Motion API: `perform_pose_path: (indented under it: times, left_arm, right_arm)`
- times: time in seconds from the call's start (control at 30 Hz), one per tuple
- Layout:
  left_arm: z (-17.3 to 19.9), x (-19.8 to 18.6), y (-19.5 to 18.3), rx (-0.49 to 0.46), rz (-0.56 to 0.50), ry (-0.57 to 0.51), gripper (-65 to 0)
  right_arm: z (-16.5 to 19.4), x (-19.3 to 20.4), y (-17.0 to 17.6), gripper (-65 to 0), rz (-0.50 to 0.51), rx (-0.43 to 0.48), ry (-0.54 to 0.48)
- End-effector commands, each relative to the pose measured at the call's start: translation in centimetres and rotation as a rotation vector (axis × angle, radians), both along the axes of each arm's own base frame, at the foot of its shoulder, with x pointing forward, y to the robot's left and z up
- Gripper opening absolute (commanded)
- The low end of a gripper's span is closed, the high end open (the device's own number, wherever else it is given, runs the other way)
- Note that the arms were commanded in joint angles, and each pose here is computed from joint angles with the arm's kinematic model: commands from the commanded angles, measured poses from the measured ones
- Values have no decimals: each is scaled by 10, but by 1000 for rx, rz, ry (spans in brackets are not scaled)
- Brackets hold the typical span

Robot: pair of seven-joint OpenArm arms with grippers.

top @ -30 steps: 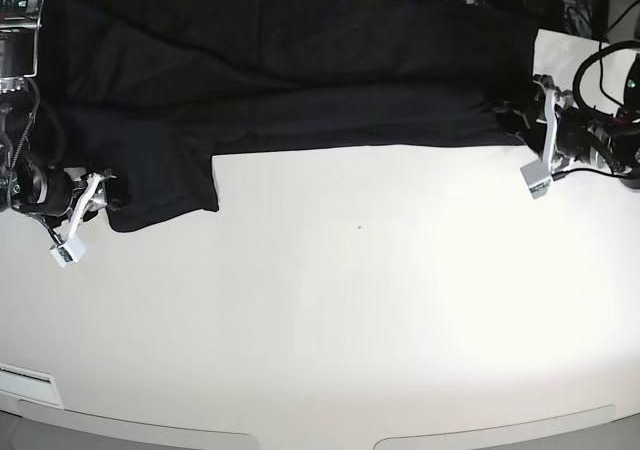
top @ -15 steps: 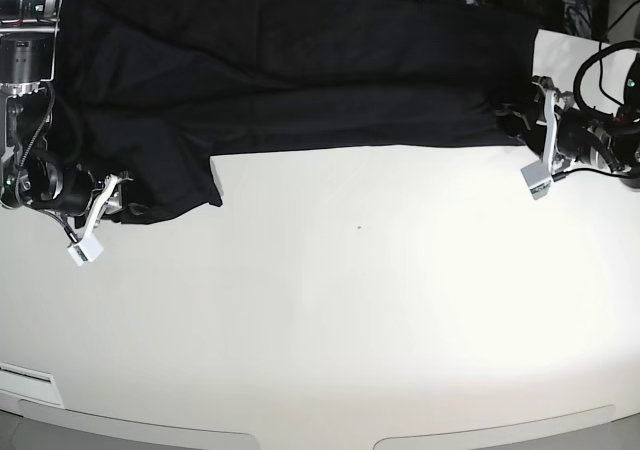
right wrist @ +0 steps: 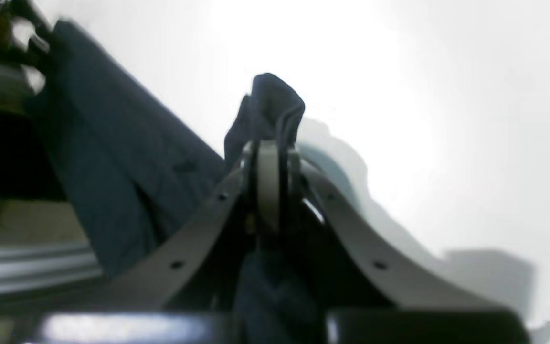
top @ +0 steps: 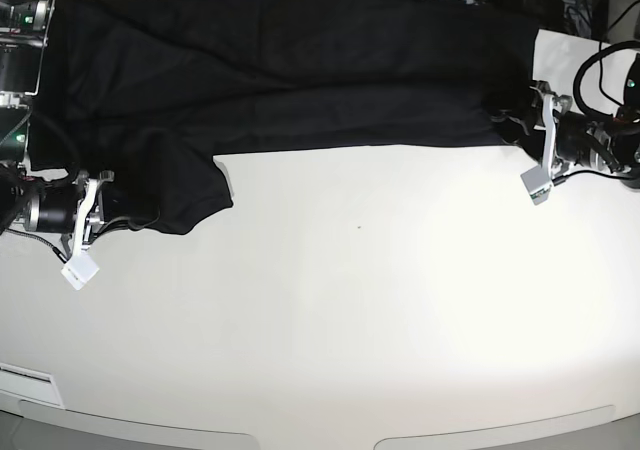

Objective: Fold the T-shirt properly
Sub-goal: 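Grasp the hanging sleeve with the right gripper and fold it onto the shirt, then drag the folded strip with the right gripper along the table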

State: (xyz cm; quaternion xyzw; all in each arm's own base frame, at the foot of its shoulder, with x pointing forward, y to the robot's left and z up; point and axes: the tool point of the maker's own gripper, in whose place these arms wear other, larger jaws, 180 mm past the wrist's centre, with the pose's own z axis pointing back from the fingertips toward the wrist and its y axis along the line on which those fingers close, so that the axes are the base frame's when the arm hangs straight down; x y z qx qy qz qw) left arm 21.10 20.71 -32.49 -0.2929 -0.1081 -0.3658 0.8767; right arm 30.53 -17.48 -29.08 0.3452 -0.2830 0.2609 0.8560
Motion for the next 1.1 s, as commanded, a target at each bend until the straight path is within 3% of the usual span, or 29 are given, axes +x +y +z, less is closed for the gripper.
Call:
perform_pose_path:
  times: [0.0,0.2,0.37,0.8,1.07]
  left_arm:
    - [12,9,3,-9,2,-38,-318]
    - [13,10,1,-18,8,-45,-318]
    - [13,10,1,-18,8,-45,-318]
    - [14,10,0,-26,9,-45,-318]
    - [15,10,-1,-33,9,-43,-318]
  right_arm:
    - [19,0,2,-650,26,2,-65]
    - [35,-63,34,-650,209,-101,-164]
    - [44,-104,38,-650,253,-160,-202]
    - [10,-179,28,-650,299,-189,32]
    - [0,-200,4,-650,355,-301,120]
